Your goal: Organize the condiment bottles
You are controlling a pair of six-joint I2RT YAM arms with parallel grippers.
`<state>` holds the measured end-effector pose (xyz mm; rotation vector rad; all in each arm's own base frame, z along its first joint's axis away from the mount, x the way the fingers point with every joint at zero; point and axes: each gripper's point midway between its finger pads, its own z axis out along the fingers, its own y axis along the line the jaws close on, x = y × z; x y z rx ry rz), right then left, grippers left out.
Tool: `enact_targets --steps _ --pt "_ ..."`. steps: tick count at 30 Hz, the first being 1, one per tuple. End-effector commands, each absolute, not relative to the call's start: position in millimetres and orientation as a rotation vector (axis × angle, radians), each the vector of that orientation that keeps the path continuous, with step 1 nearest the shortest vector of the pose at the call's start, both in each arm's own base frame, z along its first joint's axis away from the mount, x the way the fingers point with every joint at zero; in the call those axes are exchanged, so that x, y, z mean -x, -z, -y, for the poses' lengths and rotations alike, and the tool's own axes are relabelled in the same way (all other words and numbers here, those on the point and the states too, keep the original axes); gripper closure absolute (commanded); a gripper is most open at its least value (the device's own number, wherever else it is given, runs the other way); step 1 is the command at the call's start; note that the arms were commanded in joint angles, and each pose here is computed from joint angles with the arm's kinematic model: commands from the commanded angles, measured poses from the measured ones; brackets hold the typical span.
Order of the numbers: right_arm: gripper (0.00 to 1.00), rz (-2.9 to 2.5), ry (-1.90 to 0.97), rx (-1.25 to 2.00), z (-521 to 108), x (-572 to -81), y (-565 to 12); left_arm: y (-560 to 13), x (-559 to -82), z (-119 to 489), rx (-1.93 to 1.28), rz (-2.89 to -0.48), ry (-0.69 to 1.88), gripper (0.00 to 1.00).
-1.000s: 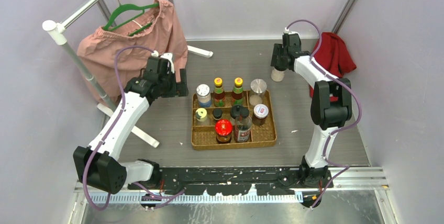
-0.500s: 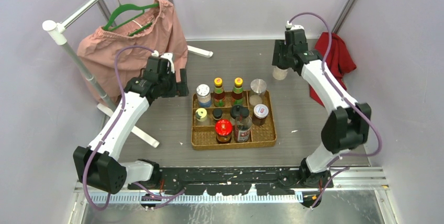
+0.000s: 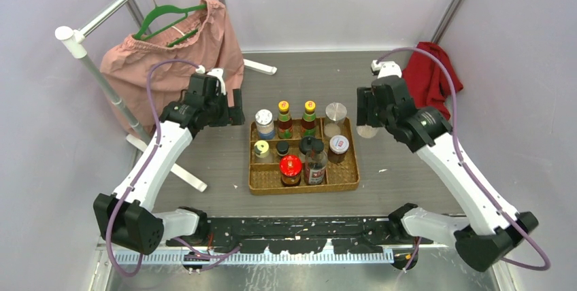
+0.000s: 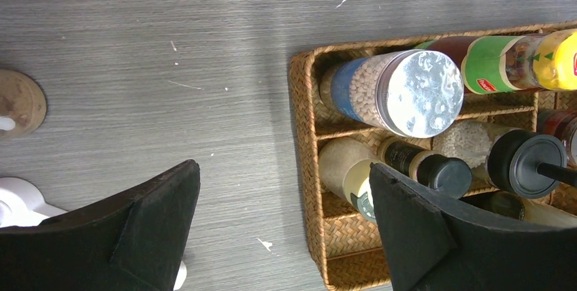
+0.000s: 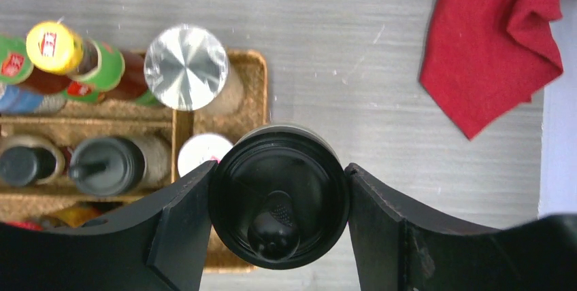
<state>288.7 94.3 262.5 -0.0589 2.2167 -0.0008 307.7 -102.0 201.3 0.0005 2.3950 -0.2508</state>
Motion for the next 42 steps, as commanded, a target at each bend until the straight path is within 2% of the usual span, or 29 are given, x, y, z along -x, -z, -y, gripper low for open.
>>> enact_targets --steps 1,6,12,28,42 --pt "0.46 -2.178 0.012 -0.017 -78.5 -256.9 -280.8 -227.2 -309.1 103.6 -0.030 -2.320 0.278 0.05" --pt "0.48 -2.217 -0.059 -0.006 -84.7 -231.4 -273.2 -228.7 -308.9 103.3 -0.025 -2.316 0.278 0.05" --pt "0.49 -2.257 -0.143 0.049 -107.9 -215.9 -238.6 -229.7 -308.9 102.3 -0.020 -2.315 0.272 0.06" --pt "0.49 -2.199 -0.291 0.150 -158.0 -211.9 -186.1 -228.2 -306.0 100.1 -0.013 -2.324 0.262 0.06" --pt "0.48 -2.230 -0.258 0.229 -179.0 -213.4 -151.9 -226.5 -305.7 99.7 -0.010 -2.330 0.257 0.07"
